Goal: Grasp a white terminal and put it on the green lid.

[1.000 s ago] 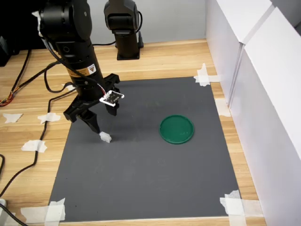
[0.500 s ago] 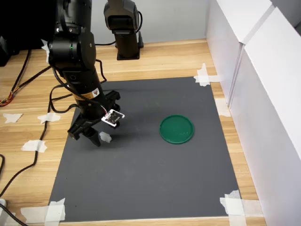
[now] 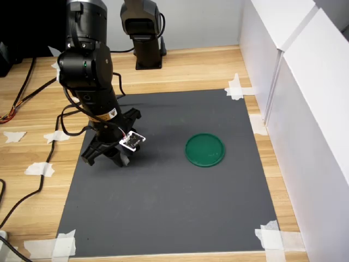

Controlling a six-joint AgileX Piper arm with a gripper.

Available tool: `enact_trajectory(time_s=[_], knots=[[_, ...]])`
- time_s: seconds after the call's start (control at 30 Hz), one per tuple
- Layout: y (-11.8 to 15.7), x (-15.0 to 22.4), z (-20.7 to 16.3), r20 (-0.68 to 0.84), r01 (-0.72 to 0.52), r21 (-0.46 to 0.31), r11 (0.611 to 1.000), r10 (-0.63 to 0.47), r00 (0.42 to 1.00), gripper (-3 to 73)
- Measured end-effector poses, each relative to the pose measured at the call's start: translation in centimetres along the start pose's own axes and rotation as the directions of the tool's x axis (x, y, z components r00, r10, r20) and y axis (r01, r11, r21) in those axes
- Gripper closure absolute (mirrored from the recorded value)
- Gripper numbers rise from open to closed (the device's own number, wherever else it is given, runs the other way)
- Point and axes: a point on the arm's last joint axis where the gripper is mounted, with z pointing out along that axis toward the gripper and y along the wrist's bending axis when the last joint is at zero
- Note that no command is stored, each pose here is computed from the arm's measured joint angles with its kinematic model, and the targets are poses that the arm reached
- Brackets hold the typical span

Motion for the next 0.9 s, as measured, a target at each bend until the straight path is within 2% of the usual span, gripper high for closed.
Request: enact_trajectory(time_s=[0.03,0.07,0.23,0.47,0.73,0.9], knots=[[0.0,0.0,0.0,0.0,-0.004,0.001,1.0,0.004,1.0,59.6],[0.0,0.0,0.0,0.0,-0.006,0.001,1.0,0.006,1.0,60.8],[-0.1,0.0,-1.1,0.015,-0.044,0.026,0.999,0.044,0.999,60.4],[0.5,-0.5,-6.4,0.117,-0.105,0.089,0.99,0.095,0.989,60.4],[4.3,-4.5,-9.6,0.1,-0.069,-0.016,0.998,0.07,0.993,60.4],[6.5,-7.2,-10.3,0.113,-0.043,-0.045,0.998,0.048,0.992,60.4]])
